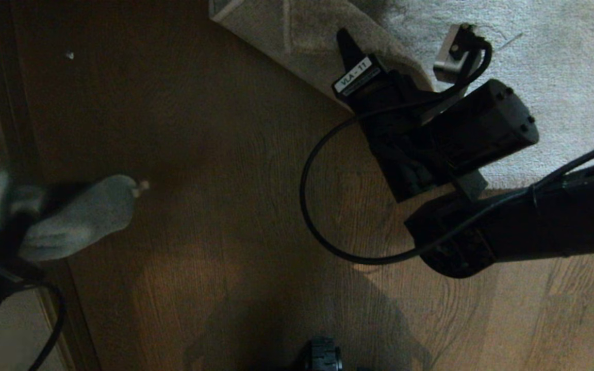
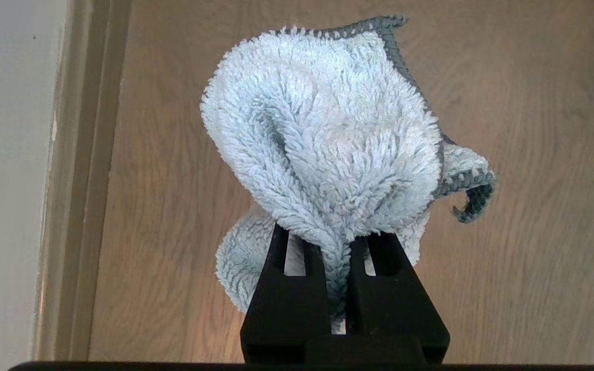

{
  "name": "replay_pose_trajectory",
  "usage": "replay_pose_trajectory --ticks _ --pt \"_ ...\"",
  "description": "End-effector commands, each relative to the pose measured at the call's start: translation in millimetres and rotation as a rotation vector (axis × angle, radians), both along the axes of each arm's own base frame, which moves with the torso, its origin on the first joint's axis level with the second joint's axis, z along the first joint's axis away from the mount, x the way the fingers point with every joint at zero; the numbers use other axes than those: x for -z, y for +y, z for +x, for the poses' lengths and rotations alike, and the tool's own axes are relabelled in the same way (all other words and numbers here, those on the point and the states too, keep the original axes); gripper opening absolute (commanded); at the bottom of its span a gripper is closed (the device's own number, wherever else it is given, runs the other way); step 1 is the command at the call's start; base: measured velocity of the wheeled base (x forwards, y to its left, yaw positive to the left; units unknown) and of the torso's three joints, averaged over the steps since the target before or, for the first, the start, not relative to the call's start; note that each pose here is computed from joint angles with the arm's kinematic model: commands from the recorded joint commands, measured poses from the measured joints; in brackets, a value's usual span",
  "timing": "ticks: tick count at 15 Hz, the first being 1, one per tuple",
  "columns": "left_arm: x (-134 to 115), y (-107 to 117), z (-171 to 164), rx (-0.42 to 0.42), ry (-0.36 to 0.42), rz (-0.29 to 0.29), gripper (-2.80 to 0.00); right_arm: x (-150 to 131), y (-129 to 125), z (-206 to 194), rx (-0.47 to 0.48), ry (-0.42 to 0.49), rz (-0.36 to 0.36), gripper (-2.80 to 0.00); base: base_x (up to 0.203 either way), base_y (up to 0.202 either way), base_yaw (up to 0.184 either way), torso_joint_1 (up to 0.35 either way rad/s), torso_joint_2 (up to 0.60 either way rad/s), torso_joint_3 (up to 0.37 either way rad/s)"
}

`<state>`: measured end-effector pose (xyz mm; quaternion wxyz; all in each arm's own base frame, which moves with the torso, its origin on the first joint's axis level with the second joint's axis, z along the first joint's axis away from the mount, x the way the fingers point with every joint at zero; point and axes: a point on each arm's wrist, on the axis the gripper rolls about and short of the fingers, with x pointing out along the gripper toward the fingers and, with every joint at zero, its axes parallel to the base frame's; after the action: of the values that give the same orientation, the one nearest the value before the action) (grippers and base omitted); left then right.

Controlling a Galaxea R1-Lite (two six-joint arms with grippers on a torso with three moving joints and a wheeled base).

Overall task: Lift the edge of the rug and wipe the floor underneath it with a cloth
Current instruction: Lay down the carpet

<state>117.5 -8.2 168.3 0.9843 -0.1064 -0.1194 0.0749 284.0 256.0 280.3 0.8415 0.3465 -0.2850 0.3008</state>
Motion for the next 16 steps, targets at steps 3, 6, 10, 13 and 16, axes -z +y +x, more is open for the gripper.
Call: replay_pose_trajectory --ticks 3,6,10,13,16 --pt "-1 2 -9 0.004 0.008 0.048 -2.80 -5 -3 -3 0.000 -0.037 0.035 -2.80 0.000 0.000 0.000 0.000 0.00 0.000" --pt "5 3 -15 -0.005 0.076 0.084 -2.80 -4 -3 -4 0.007 -0.038 0.026 -2.80 0.000 0.000 0.000 0.000 0.00 0.000" --pt "15 4 -38 0.030 0.162 0.129 -2.80 -5 -4 -5 0.007 -0.039 0.027 -2.80 0.000 0.000 0.000 0.000 0.00 0.000" --pt "26 6 -58 0.049 0.215 0.137 -2.80 -3 -5 -6 0.010 -0.030 0.017 -2.80 0.000 0.000 0.000 0.000 0.00 0.000" --pt "37 7 -83 0.133 0.217 0.146 -2.80 -3 -5 -7 0.012 -0.032 0.016 -2.80 0.000 0.000 0.000 0.000 0.00 0.000"
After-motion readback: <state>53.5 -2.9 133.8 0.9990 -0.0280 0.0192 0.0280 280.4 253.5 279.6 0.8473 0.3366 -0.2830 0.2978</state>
